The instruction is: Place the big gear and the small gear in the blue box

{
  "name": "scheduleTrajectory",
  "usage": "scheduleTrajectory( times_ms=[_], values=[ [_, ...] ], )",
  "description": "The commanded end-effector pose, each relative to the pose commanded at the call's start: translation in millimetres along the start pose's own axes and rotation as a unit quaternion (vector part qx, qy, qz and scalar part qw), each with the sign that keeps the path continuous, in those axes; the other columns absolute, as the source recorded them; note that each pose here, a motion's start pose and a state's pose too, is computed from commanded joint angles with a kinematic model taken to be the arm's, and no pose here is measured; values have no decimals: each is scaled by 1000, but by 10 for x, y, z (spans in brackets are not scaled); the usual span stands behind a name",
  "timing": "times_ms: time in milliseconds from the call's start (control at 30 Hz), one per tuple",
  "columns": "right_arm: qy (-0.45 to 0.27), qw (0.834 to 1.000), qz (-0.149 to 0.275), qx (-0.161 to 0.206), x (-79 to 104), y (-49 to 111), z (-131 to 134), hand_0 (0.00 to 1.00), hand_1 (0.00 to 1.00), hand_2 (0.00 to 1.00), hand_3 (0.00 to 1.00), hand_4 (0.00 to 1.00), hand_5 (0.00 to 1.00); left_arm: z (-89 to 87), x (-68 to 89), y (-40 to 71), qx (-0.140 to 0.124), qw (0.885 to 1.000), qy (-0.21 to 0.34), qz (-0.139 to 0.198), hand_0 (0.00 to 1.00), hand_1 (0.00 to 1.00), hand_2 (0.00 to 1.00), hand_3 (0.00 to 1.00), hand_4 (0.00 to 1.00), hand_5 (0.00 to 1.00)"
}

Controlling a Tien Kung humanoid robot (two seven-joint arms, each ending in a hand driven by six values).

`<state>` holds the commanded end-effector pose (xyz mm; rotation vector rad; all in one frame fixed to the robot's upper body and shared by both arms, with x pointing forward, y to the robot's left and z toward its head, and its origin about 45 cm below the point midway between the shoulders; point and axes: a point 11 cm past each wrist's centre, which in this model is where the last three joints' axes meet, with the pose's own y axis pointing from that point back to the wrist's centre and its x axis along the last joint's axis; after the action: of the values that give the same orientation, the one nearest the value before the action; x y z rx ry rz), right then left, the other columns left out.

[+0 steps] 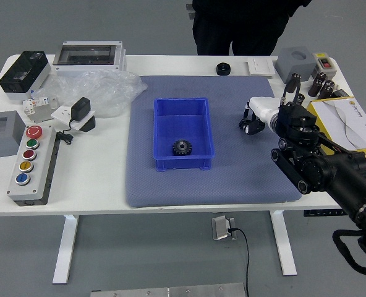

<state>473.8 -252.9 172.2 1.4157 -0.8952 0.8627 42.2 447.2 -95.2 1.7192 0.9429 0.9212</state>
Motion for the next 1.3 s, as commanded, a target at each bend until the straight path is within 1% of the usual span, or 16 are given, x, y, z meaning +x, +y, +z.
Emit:
scheduleTrajectory(
  times_ms=[100, 133, 167, 333, 567, 733, 967, 1167, 1300],
  values=[
    [-1, 1000, 6, -1, 55, 11, 28, 511, 400, 460, 544, 599, 130, -7, 3, -1, 1, 1000, 0, 0, 852, 832, 825, 831, 749, 389],
    [-2, 1000, 9, -1, 79, 17, 36, 520, 400, 461, 547, 575, 121, -10, 5, -1, 1, 1000, 0, 0, 852, 832, 825, 832, 749, 389],
    [-2, 1000, 12, -1, 104, 23, 44, 520, 400, 461, 547, 575, 121, -14, 6, -2, 1, 1000, 1, 0, 852, 832, 825, 832, 749, 389],
    [-5, 999, 33, 2, 263, 74, 66, 523, 401, 460, 545, 572, 120, -29, 15, -3, 2, 1000, 2, 1, 852, 832, 825, 831, 749, 389],
    [-3, 997, 75, 24, 537, 215, -25, 524, 402, 459, 540, 572, 121, -40, 35, -1, 3, 1000, 3, 3, 852, 832, 825, 831, 749, 390],
    [4, 993, 104, 55, 702, 349, -239, 532, 403, 460, 540, 567, 122, -46, 47, 0, 3, 1000, 4, 4, 852, 832, 825, 831, 748, 389],
    [10, 984, 132, 119, 825, 579, -729, 537, 406, 458, 539, 568, 122, -50, 46, -1, 4, 1000, 4, 4, 852, 831, 825, 832, 748, 389],
    [9, 977, 138, 163, 825, 713, -1094, 536, 404, 459, 538, 569, 124, -67, 45, -5, 6, 1000, 4, 4, 852, 832, 825, 831, 748, 388],
    [7, 975, 130, 181, 749, 752, -1259, 536, 404, 459, 538, 569, 124, -63, 45, -4, 5, 1000, 4, 4, 852, 832, 825, 831, 748, 388]
  ],
)
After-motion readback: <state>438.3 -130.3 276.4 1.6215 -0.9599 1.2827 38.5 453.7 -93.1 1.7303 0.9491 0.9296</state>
